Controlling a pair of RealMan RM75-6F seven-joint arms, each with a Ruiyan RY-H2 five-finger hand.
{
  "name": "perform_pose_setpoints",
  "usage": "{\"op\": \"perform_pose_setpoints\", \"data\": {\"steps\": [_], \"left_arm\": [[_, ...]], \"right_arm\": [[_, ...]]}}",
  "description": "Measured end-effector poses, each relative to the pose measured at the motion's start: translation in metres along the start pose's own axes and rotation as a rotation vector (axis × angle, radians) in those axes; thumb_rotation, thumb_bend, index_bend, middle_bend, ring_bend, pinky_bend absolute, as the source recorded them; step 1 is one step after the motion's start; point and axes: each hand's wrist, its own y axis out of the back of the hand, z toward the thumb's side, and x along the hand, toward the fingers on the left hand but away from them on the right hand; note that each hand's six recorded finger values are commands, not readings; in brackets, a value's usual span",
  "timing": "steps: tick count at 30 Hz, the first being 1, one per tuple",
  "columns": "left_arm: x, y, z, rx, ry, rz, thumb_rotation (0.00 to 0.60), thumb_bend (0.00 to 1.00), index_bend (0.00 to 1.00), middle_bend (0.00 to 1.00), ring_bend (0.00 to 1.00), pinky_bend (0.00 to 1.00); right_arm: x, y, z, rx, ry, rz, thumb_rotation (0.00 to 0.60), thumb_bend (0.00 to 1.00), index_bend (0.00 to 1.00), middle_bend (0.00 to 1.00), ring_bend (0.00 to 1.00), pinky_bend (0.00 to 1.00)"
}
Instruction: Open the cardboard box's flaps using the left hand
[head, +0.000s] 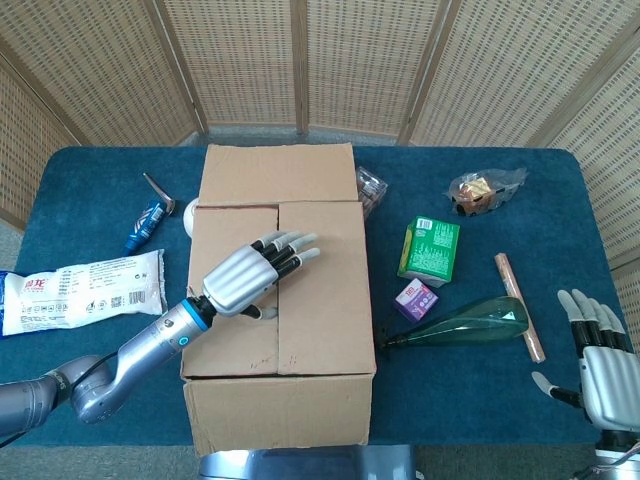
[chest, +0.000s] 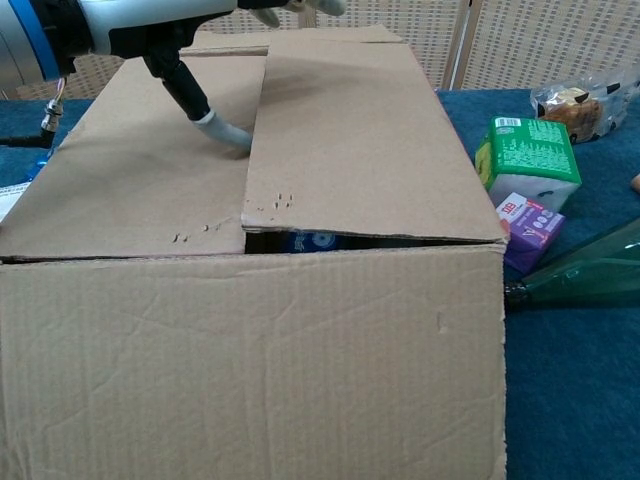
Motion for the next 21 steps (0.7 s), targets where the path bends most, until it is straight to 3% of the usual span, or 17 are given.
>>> {"op": "perform_pose_setpoints", "data": {"steps": [13, 21], "left_arm": [[0.013, -0.003, 0.005, 0.055, 0.002, 0.065, 0.6, 0.0, 0.0, 0.0, 0.0, 0.14], [0.017, 0.013, 0.007, 0.053, 0.002, 0.162, 0.6, 0.0, 0.0, 0.0, 0.0, 0.14]], "right_arm": [[0.002, 0.003, 0.001, -0.006, 0.007, -0.003, 0.6, 0.0, 0.0, 0.0, 0.0, 0.0], [0.003, 0.004, 0.001, -0.011, 0.009, -0.004, 0.6, 0.0, 0.0, 0.0, 0.0, 0.0]]}}
